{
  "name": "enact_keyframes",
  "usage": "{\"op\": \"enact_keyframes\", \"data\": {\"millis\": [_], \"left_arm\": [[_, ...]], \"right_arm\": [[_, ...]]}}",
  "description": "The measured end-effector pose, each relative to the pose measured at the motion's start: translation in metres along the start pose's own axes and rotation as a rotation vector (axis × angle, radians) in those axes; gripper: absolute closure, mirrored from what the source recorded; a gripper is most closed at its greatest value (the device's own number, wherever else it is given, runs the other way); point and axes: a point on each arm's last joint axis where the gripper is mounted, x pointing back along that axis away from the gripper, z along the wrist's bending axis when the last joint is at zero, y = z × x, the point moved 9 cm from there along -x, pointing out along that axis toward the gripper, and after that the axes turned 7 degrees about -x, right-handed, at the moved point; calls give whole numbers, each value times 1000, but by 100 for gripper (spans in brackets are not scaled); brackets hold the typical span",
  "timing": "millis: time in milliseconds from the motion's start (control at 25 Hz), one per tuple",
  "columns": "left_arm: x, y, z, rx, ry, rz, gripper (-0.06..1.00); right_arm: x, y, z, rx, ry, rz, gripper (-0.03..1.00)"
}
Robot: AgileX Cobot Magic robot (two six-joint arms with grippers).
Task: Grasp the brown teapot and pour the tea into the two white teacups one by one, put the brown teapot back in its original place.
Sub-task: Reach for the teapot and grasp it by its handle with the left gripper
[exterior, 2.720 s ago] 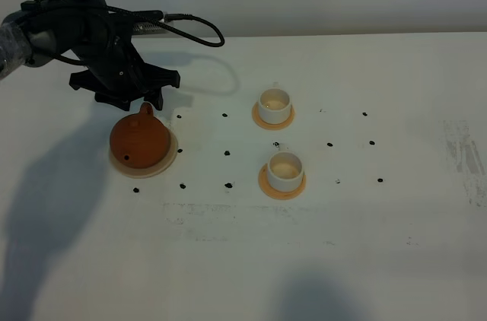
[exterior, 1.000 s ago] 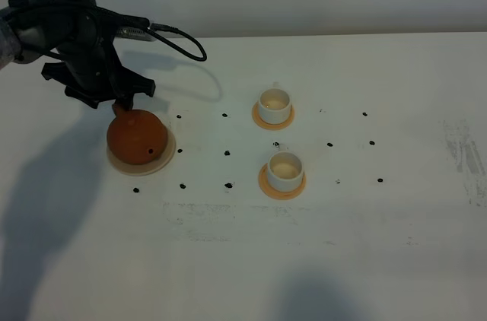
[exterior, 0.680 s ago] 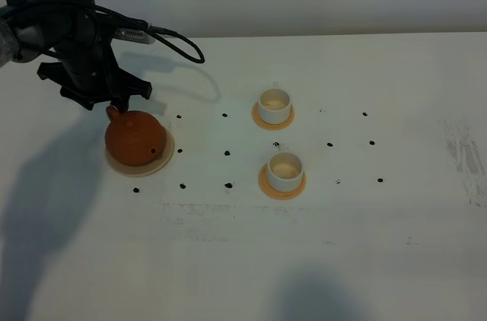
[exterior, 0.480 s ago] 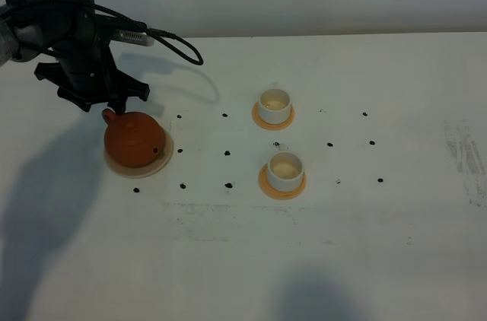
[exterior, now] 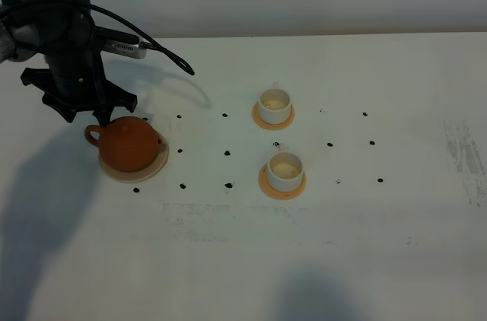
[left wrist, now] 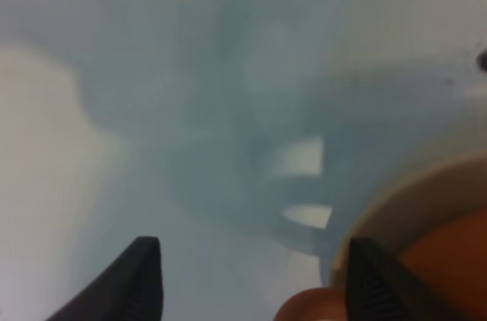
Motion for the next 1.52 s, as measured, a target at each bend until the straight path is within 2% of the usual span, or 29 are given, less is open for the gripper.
{"op": "enact_keyframes", "data": {"millis": [760,1120,1320,1520], "left_arm": [[0,-11,3,-12,-1,59,40],[-3,-16,24,12,20,61,40],[24,-5,40,33,52,-40,40],[58,3,45,50,64,-122,40]], "right_arm": [[0,0,0,0,2,0,53],[0,0,0,0,2,0,53],[0,0,0,0,2,0,53],[0,0,0,0,2,0,53]]}}
